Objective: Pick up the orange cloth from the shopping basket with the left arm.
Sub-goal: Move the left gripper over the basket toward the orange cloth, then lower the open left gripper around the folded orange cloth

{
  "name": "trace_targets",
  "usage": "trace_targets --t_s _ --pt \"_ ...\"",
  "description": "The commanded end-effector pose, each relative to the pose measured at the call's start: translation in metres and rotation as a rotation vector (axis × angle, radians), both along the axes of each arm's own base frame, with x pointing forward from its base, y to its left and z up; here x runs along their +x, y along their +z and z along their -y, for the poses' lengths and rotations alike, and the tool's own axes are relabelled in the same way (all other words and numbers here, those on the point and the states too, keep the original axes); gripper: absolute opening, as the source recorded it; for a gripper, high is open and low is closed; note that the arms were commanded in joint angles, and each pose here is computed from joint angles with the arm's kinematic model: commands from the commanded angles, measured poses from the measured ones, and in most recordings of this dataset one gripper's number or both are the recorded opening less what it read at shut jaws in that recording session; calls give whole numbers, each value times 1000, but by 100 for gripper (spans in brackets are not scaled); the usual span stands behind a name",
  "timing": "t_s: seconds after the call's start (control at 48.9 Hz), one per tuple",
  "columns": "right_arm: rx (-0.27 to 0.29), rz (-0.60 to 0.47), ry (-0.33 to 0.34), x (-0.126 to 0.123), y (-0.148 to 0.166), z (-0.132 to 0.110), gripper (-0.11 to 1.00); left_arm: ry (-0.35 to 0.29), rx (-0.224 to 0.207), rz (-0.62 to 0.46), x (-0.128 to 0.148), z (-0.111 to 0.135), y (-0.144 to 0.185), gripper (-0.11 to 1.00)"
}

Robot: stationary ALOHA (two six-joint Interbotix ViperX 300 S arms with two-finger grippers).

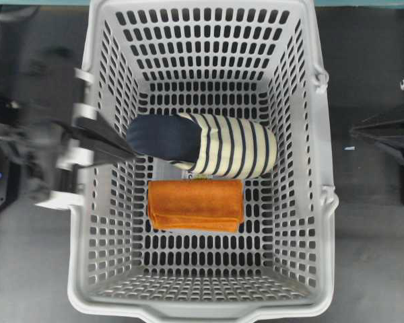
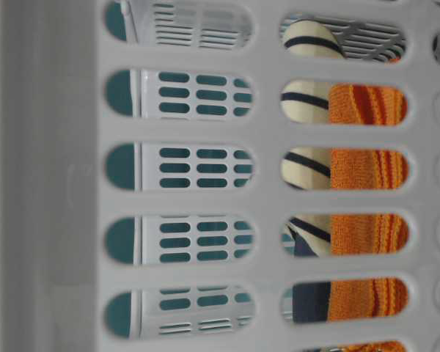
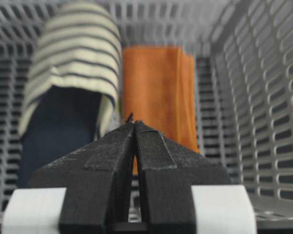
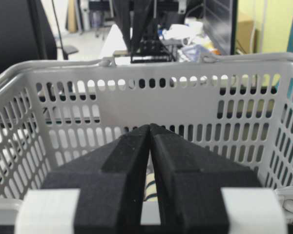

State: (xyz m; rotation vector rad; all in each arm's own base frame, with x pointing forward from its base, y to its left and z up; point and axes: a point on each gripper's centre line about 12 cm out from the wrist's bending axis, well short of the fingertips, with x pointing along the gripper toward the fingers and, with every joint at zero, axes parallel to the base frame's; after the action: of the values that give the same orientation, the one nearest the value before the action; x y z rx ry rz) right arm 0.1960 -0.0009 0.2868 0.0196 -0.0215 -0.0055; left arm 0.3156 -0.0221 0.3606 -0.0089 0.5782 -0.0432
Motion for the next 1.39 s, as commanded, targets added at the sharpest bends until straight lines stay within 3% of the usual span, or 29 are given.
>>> trace_targets --t_s 0.0,0.246,0.491,0.593,0.757,0.839,0.921,1.085,1.166,1.228,1.371 --pt "4 17 -2 2 7 0 0 -10 11 -62 24 5 3 0" --pt "6 17 -2 2 7 0 0 -9 27 -236 64 10 -12 0" --pt "73 13 -1 1 7 0 3 -8 21 -261 79 15 -19 0" --pt "86 11 0 1 6 0 24 -5 16 -267 81 16 -22 0" --pt "84 14 -2 1 7 1 72 8 0 -296 92 18 -32 0" --pt "83 13 -3 1 7 1 78 24 -15 -318 99 20 -40 2" --pt "84 9 -7 1 6 2 75 41 -29 -343 107 21 -50 17" --pt "83 9 -9 1 7 2 75 31 -23 -397 119 29 -69 66" --pt "84 10 -11 0 7 3 75 24 -13 -432 124 32 -80 84" --pt "84 13 -11 0 8 3 75 16 -5 -456 126 35 -89 90" --pt "83 12 -12 0 7 3 74 -1 11 -493 130 40 -105 88"
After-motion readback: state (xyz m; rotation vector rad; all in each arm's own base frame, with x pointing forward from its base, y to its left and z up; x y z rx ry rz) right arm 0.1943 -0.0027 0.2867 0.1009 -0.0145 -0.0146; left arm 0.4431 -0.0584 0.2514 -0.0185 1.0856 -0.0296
